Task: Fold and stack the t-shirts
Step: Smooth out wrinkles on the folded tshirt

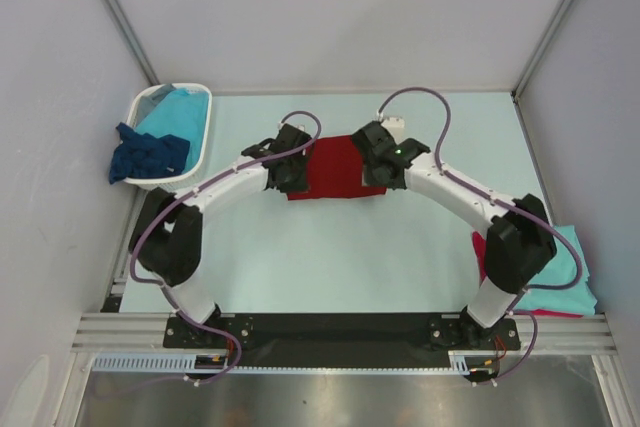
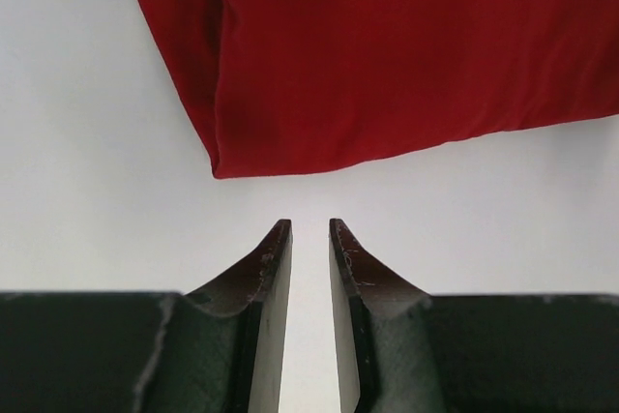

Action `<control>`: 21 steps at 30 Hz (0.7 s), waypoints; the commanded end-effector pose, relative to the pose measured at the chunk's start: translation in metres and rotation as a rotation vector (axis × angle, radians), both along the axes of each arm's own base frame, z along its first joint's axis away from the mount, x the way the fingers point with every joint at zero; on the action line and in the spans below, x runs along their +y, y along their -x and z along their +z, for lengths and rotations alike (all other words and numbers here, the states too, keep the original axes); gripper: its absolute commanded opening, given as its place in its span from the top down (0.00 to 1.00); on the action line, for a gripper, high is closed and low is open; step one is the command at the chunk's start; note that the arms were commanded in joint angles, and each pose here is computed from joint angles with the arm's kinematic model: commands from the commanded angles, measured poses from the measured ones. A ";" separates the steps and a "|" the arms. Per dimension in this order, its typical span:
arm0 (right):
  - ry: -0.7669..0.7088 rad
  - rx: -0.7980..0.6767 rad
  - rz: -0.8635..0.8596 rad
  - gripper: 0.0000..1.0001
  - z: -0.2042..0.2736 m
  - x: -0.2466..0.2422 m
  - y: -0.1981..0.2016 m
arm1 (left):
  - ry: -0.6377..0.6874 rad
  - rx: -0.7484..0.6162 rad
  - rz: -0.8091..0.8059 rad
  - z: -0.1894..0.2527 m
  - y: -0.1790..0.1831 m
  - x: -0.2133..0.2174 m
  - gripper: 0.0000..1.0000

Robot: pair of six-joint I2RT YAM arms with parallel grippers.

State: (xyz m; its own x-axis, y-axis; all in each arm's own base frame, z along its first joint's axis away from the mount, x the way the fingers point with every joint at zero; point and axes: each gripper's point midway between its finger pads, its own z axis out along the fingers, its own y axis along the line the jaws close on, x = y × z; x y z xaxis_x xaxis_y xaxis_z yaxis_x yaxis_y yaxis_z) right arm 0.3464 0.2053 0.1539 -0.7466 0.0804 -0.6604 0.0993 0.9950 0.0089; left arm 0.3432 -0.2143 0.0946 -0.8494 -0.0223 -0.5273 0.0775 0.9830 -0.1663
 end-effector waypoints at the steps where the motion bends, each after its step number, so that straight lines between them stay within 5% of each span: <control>1: 0.022 0.103 -0.008 0.44 -0.048 -0.005 0.013 | 0.019 0.015 -0.011 -0.011 -0.003 -0.010 0.72; 21: 0.016 0.210 -0.033 0.33 -0.110 -0.019 -0.014 | -0.049 -0.001 0.003 -0.023 -0.010 0.005 0.55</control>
